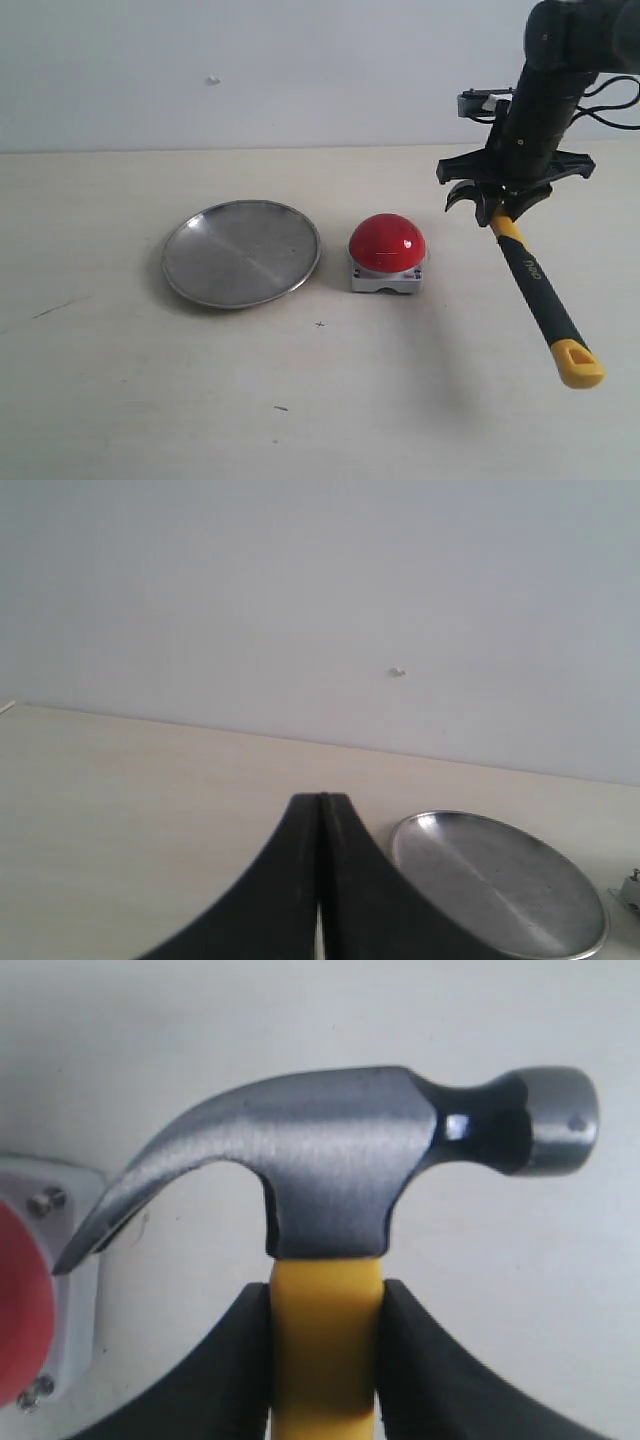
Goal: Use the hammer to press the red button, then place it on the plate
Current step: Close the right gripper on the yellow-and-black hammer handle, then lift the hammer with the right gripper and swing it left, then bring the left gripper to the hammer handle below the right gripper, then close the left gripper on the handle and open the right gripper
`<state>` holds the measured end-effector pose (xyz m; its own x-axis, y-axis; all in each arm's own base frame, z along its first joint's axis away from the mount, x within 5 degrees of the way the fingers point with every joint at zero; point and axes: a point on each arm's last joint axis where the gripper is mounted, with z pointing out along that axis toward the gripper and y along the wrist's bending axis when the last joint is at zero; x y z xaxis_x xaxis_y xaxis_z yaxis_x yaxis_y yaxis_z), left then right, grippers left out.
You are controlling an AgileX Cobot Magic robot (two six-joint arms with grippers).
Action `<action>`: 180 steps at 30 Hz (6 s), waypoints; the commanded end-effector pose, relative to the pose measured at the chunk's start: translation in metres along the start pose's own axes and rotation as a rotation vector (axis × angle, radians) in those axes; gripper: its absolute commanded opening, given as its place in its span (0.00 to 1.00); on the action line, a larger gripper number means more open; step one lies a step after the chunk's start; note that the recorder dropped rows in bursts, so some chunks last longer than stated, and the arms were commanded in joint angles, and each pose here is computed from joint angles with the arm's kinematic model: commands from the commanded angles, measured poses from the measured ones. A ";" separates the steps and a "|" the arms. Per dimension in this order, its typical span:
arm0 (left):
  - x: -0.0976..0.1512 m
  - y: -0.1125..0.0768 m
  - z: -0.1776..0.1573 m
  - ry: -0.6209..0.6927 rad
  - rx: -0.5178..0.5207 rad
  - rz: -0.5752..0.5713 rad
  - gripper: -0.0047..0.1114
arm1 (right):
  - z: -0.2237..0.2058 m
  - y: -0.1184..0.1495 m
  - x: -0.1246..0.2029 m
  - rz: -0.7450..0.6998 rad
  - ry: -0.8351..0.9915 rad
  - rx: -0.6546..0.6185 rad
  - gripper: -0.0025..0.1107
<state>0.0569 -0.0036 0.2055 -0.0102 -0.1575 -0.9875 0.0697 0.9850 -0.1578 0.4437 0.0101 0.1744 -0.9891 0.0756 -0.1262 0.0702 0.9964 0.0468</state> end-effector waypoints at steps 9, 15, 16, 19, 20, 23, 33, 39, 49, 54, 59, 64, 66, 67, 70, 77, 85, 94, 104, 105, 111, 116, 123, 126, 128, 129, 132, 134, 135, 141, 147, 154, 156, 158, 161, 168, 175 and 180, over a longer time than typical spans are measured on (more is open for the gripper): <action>0.000 0.000 -0.001 -0.006 -0.001 0.007 0.04 | -0.059 0.019 0.108 0.044 -0.243 -0.346 0.02; 0.000 0.000 -0.001 -0.006 -0.001 0.007 0.04 | -0.069 0.036 0.154 0.093 -0.362 -0.657 0.02; 0.000 0.000 -0.001 -0.006 -0.001 0.007 0.04 | -0.069 0.038 0.157 0.088 -0.386 -0.689 0.02; 0.000 0.000 -0.001 -0.006 -0.001 0.007 0.04 | -0.069 0.054 0.173 0.108 -0.446 -0.856 0.02; 0.000 0.000 -0.001 -0.006 -0.001 0.007 0.04 | -0.069 0.059 0.175 0.104 -0.447 -0.866 0.02; -0.001 0.000 -0.001 -0.016 0.001 0.032 0.04 | -0.071 0.081 0.177 0.079 -0.505 -0.888 0.02; -0.015 -0.005 -0.002 -0.168 0.064 -0.114 0.04 | -0.079 0.090 0.157 0.034 -0.581 -0.834 0.02; -0.014 -0.004 -0.002 -0.153 0.058 -0.123 0.04 | -0.069 0.094 0.141 0.023 -0.578 -0.809 0.02; -0.012 -0.006 0.009 -0.082 0.080 -0.270 0.04 | -0.074 0.111 0.106 -0.017 -0.623 -0.831 0.02; 0.004 -0.026 0.053 0.223 0.206 -0.201 0.04 | -0.089 0.114 0.094 -0.032 -0.680 -0.842 0.02; -0.007 -0.074 0.139 0.523 0.461 -0.164 0.04 | -0.082 0.109 0.089 0.013 -0.692 -0.771 0.02; 0.007 -0.111 0.203 0.832 0.738 -0.110 0.27 | -0.081 0.106 0.087 0.033 -0.705 -0.732 0.02; 0.009 -0.121 0.211 0.896 0.871 -0.118 0.36 | -0.080 0.105 0.087 0.042 -0.711 -0.716 0.02; 0.008 -0.126 0.216 0.908 0.937 -0.124 0.40 | -0.080 0.104 0.086 0.047 -0.714 -0.705 0.02; 0.008 -0.134 0.226 0.928 1.041 -0.165 0.48 | -0.079 0.101 0.084 0.085 -0.718 -0.679 0.02; 0.008 -0.142 0.238 0.910 1.078 -0.143 0.50 | -0.065 0.101 0.082 0.127 -0.677 -0.674 0.02; 0.026 -0.171 0.232 0.924 1.045 -0.004 0.67 | -0.051 0.102 0.081 0.146 -0.635 -0.671 0.02; 0.036 -0.180 0.234 0.918 0.965 0.037 0.68 | -0.060 0.108 0.077 0.129 -0.640 -0.735 0.02; 0.041 -0.182 0.239 0.902 0.940 -0.020 0.68 | -0.066 0.109 0.073 0.141 -0.647 -0.754 0.02; 0.043 -0.182 0.240 0.904 0.944 -0.012 0.68 | -0.065 0.109 0.073 0.142 -0.647 -0.753 0.02; 0.066 -0.188 0.242 0.936 0.955 -0.014 0.68 | -0.065 0.109 0.073 0.149 -0.645 -0.755 0.02; 0.075 -0.203 0.241 0.952 0.997 0.004 0.68 | -0.066 0.110 0.074 0.146 -0.643 -0.760 0.02; 0.080 -0.214 0.242 0.956 1.014 0.025 0.68 | -0.066 0.110 0.074 0.143 -0.640 -0.765 0.02; 0.081 -0.214 0.242 0.958 1.011 0.026 0.68 | -0.066 0.110 0.074 0.143 -0.640 -0.765 0.02; 0.082 -0.214 0.242 0.959 1.011 0.026 0.64 | -0.066 0.110 0.074 0.143 -0.640 -0.765 0.02; 0.082 -0.214 0.242 0.959 1.011 0.028 0.61 | -0.066 0.110 0.074 0.144 -0.641 -0.765 0.02; 0.082 -0.213 0.242 0.959 1.012 0.030 0.42 | -0.066 0.110 0.074 0.144 -0.641 -0.765 0.02; 0.082 -0.213 0.242 0.961 1.015 0.038 0.25 | -0.066 0.110 0.074 0.144 -0.641 -0.765 0.02; 0.082 -0.213 0.241 0.962 1.017 0.043 0.15 | -0.066 0.110 0.074 0.144 -0.641 -0.765 0.02; 0.082 -0.213 0.242 0.946 1.028 0.060 0.04 | -0.066 0.110 0.074 0.150 -0.639 -0.765 0.03; 0.081 -0.213 0.243 0.941 1.027 0.054 0.04 | -0.064 0.110 0.075 0.196 -0.596 -0.773 0.26; 0.080 -0.214 0.243 0.939 1.031 0.055 0.04 | -0.059 0.110 0.081 0.160 -0.520 -0.734 0.49; 0.078 -0.214 0.243 0.935 1.032 0.056 0.04 | -0.056 0.109 0.083 0.145 -0.497 -0.705 0.49; 0.076 -0.214 0.243 0.929 1.037 0.059 0.04 | -0.053 0.107 0.085 0.142 -0.470 -0.675 0.49; 0.071 -0.215 0.242 0.918 1.043 0.069 0.04 | -0.049 0.104 0.088 0.140 -0.434 -0.627 0.49; 0.063 -0.215 0.241 0.904 1.038 0.062 0.04 | -0.047 0.102 0.092 0.127 -0.386 -0.582 0.49; 0.062 -0.215 0.241 0.906 1.032 0.055 0.04 | -0.065 0.101 0.094 0.131 -0.430 -0.598 0.53; 0.062 -0.215 0.241 0.906 1.032 0.055 0.04 | -0.073 0.100 0.099 0.087 -0.431 -0.587 0.63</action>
<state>0.2822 -0.2391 0.1693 -0.6159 0.3823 -0.6889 0.7747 0.4531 -0.4411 0.3466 0.1139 0.2271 -0.8453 0.3018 -0.4408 -0.0207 0.8060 0.5915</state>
